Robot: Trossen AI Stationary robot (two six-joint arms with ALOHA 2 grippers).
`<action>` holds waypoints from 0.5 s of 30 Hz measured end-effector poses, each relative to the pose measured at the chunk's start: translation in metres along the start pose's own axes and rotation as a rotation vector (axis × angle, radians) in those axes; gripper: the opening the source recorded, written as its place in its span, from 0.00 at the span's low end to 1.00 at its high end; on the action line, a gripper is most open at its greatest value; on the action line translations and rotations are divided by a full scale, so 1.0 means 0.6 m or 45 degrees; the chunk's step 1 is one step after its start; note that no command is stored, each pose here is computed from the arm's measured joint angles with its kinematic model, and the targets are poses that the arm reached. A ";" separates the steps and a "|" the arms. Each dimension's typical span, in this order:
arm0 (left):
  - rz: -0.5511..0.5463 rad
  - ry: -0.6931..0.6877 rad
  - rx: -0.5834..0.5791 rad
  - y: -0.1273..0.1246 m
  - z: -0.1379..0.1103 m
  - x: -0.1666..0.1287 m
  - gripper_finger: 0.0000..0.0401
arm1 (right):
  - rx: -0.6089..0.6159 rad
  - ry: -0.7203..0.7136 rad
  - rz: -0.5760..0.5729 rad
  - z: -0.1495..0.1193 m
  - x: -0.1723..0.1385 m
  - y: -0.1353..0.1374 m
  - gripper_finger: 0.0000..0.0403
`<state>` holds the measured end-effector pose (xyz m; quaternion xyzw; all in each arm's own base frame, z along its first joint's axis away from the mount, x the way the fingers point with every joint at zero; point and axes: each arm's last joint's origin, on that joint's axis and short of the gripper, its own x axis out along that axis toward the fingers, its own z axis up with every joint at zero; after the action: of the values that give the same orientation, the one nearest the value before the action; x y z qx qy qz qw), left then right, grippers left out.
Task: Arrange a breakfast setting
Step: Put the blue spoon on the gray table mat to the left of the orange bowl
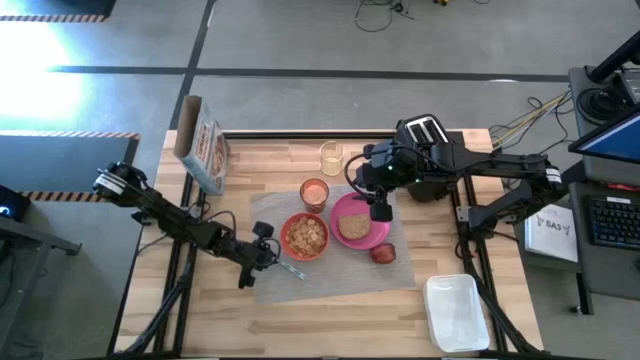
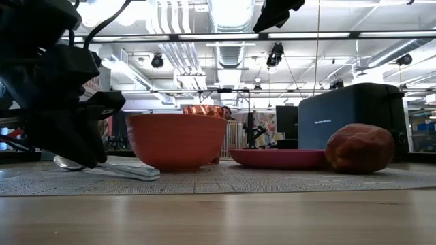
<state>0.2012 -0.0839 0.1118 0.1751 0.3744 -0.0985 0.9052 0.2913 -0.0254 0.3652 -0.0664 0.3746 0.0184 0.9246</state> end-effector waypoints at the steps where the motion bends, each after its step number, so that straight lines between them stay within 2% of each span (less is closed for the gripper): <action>1: -0.012 -0.001 0.000 0.000 0.000 0.000 0.11 | 0.000 0.000 -0.001 0.000 0.000 0.000 0.42; 9: 0.003 0.005 -0.043 0.004 -0.001 0.001 0.11 | 0.000 0.000 0.000 0.000 0.000 0.000 0.42; 15: 0.007 0.007 -0.048 0.005 -0.001 0.001 0.20 | 0.000 0.000 0.000 0.000 0.000 0.000 0.42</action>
<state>0.2023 -0.0808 0.1116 0.1593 0.3781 -0.0885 0.9077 0.2913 -0.0255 0.3653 -0.0665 0.3745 0.0183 0.9247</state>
